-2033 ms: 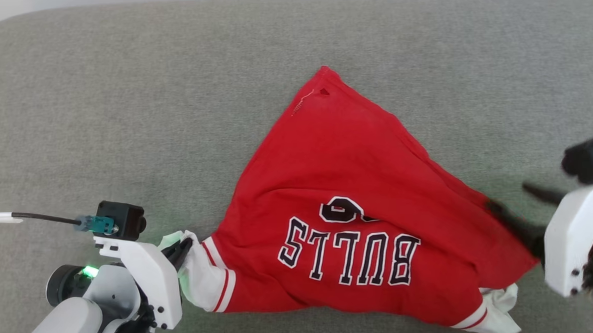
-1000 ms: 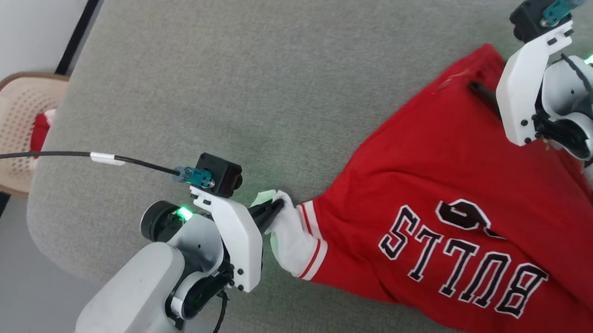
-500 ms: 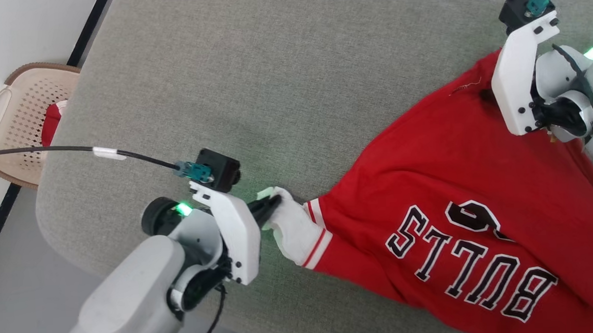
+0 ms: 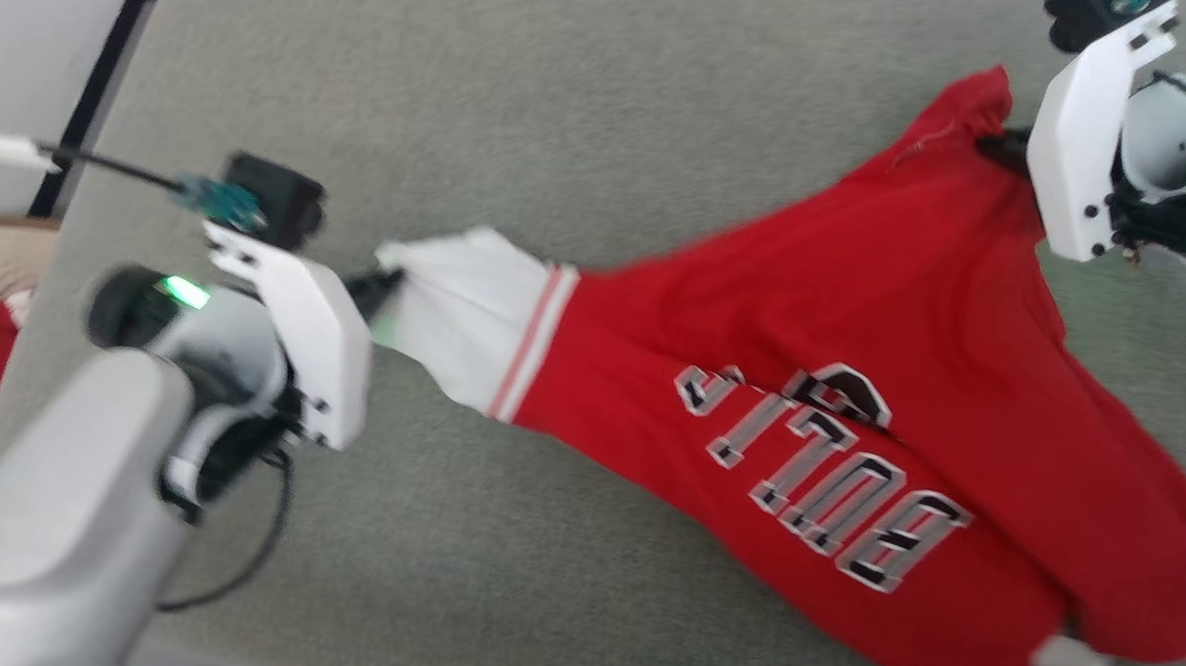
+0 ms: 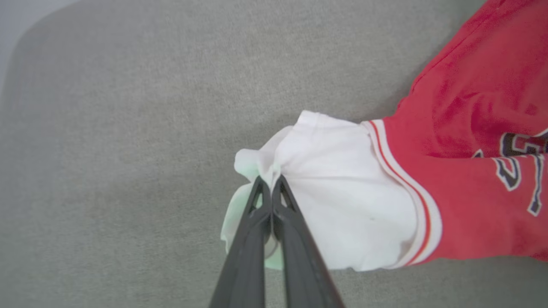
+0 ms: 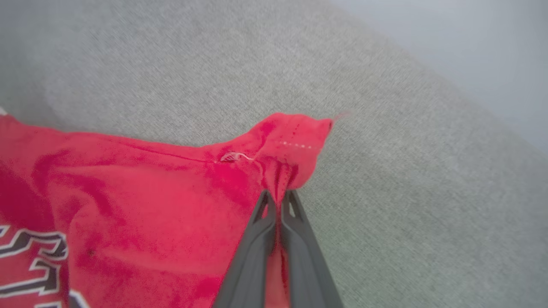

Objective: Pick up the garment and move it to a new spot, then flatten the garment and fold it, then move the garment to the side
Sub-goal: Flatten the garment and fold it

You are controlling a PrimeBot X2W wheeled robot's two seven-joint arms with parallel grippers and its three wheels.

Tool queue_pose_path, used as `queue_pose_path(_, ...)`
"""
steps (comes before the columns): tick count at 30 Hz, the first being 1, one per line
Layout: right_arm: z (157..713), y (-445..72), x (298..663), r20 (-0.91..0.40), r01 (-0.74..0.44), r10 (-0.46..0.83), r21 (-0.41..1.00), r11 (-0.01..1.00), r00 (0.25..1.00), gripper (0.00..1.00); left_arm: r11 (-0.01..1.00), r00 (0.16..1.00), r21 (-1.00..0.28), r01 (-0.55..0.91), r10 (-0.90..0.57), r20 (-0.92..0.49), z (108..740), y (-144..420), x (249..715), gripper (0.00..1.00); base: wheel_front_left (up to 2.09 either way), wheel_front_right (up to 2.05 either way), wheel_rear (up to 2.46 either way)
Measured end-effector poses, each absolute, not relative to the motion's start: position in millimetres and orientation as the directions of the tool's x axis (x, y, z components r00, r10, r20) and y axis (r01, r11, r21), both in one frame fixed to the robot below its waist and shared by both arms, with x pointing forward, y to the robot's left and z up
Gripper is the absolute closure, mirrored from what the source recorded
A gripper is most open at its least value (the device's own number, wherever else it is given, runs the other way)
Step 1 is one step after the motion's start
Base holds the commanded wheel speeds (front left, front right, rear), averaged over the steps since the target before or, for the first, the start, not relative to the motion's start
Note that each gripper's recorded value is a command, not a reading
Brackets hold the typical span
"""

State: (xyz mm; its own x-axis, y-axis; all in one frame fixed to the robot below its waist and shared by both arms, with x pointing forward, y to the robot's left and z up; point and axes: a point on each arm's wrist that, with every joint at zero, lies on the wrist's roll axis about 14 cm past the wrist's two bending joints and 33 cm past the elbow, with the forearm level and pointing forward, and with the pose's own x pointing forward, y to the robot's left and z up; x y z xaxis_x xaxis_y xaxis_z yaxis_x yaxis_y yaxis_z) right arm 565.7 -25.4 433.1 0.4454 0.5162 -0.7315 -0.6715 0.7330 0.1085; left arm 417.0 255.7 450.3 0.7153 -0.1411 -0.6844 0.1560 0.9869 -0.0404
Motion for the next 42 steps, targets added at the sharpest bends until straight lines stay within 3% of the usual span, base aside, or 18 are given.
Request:
queue_pose_path(9, 522, -73, 568, -0.541, -0.62, 0.541, 0.047, 0.784, 0.643, 1.0, 0.969, 0.78, 0.117, 0.218, -0.101, -0.618, 528, 268, 460, 1.0, 0.0, 0.0, 0.0)
queue_pose_path(17, 599, -122, 555, -0.386, -0.533, 0.476, -0.05, 0.845, 0.79, 1.0, 0.942, 0.849, 0.224, 0.251, -0.103, -0.518, 601, 256, 496, 1.0, 0.0, 0.0, 0.0)
queue_pose_path(27, 635, -163, 590, -0.189, -0.346, 0.327, -0.074, 0.935, 0.926, 1.0, 0.908, 0.961, 0.352, 0.228, -0.15, -0.233, 671, 227, 560, 1.0, 0.0, 0.0, 0.0)
queue_pose_path(32, 670, -165, 616, 0.041, -0.266, 0.274, -0.134, 0.955, 0.961, 1.0, 0.887, 0.982, 0.449, 0.109, -0.165, 0.088, 740, 221, 589, 1.0, 0.0, 0.0, 0.0)
queue_pose_path(37, 702, -157, 624, 0.233, -0.218, 0.264, -0.206, 0.954, 0.936, 1.0, 0.874, 0.896, 0.487, 0.003, -0.218, 0.386, 802, 212, 588, 1.0, 0.0, 0.0, 0.0)
queue_pose_path(40, 694, -149, 626, 0.228, -0.226, 0.277, -0.226, 0.947, 0.933, 1.0, 0.866, 0.872, 0.501, 0.01, -0.253, 0.419, 804, 210, 584, 1.0, 0.0, 0.0, 0.0)
queue_pose_path(42, 663, -135, 626, 0.142, -0.274, 0.308, -0.219, 0.937, 0.941, 1.0, 0.858, 0.907, 0.51, 0.065, -0.263, 0.328, 774, 215, 586, 1.0, 0.0, 0.0, 0.0)
